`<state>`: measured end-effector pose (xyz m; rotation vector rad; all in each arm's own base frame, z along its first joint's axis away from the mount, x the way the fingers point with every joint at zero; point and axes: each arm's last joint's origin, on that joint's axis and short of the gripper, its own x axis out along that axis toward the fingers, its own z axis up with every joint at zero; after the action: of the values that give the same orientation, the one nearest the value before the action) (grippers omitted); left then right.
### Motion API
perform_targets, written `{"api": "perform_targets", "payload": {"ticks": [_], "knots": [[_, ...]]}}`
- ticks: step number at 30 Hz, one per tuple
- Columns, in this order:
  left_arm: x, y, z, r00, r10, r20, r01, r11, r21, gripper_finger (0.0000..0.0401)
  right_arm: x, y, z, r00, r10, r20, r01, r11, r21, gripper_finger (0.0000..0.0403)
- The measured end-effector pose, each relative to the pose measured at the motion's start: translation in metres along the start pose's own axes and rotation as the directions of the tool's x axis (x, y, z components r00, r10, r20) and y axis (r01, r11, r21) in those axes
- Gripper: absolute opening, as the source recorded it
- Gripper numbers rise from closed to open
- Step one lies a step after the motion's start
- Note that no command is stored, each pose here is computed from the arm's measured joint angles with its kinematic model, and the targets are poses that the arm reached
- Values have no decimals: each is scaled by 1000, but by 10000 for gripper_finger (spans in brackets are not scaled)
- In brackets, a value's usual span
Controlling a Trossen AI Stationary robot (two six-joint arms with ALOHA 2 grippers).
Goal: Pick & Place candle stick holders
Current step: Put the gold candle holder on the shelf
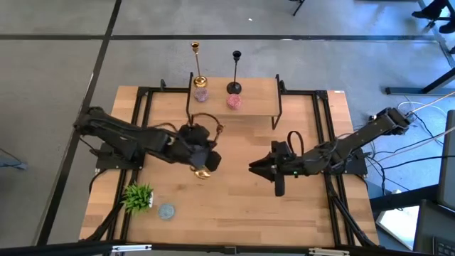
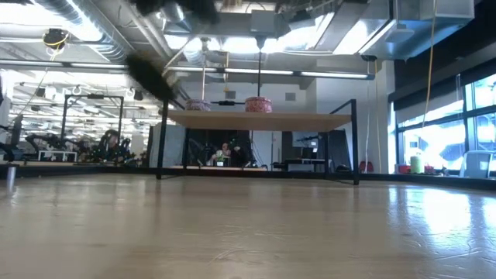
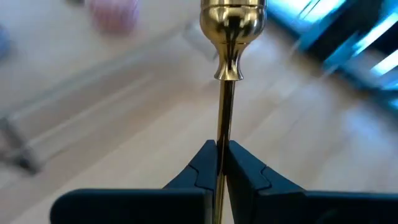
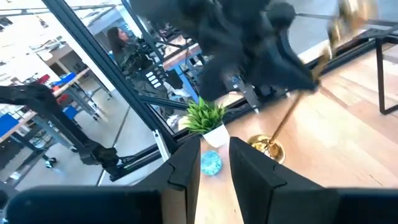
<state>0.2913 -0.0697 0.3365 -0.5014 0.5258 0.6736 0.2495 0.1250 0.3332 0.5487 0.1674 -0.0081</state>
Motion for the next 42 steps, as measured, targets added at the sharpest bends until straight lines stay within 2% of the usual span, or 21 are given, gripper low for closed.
{"api": "perform_targets", "payload": {"ticks": [3, 6, 9, 13, 18, 24, 28, 31, 34, 37, 42], "knots": [[-16, -5, 18, 986, -110, 128, 117, 992, -50, 10, -2, 1, 2, 1000, 14, 3, -14, 1000, 8, 87], [-24, -10, 33, 956, -204, 211, 212, 977, -19, 10, -1, 2, 2, 996, 80, -41, -79, 997, 12, 87], [-27, -9, 45, 927, -307, 217, 314, 949, 1, 10, 1, -2, 5, 990, 120, -73, -119, 993, 27, 87], [-26, -8, 59, 877, -433, 208, 441, 898, 9, 10, 4, -11, 15, 990, 129, -53, -125, 990, 64, 90], [-23, -3, 75, 786, -599, 155, 600, 799, 49, 10, 8, -26, 30, 995, 95, 1, -94, 989, 113, 137], [-16, 9, 96, 723, -664, 192, 656, 746, 111, 10, 12, -35, 49, 985, 147, 95, -158, 981, 117, 227], [-10, 20, 110, 683, -702, 200, 697, 709, 109, 10, 13, -40, 58, 978, 148, 150, -164, 981, 100, 258], [-8, 26, 119, 644, -736, 211, 733, 672, 106, 10, 15, -46, 60, 980, 97, 174, -114, 990, 88, 263], [-7, 29, 122, 623, -757, 195, 753, 649, 111, 10, 18, -52, 63, 980, 58, 191, -76, 993, 86, 261], [-6, 30, 123, 615, -764, 195, 760, 641, 112, 10, 22, -57, 65, 977, 47, 210, -67, 994, 91, 258], [-5, 25, 125, 583, -780, 227, 775, 618, 135, 10, 32, -58, 68, 961, 137, 242, -161, 984, 82, 253]]}}
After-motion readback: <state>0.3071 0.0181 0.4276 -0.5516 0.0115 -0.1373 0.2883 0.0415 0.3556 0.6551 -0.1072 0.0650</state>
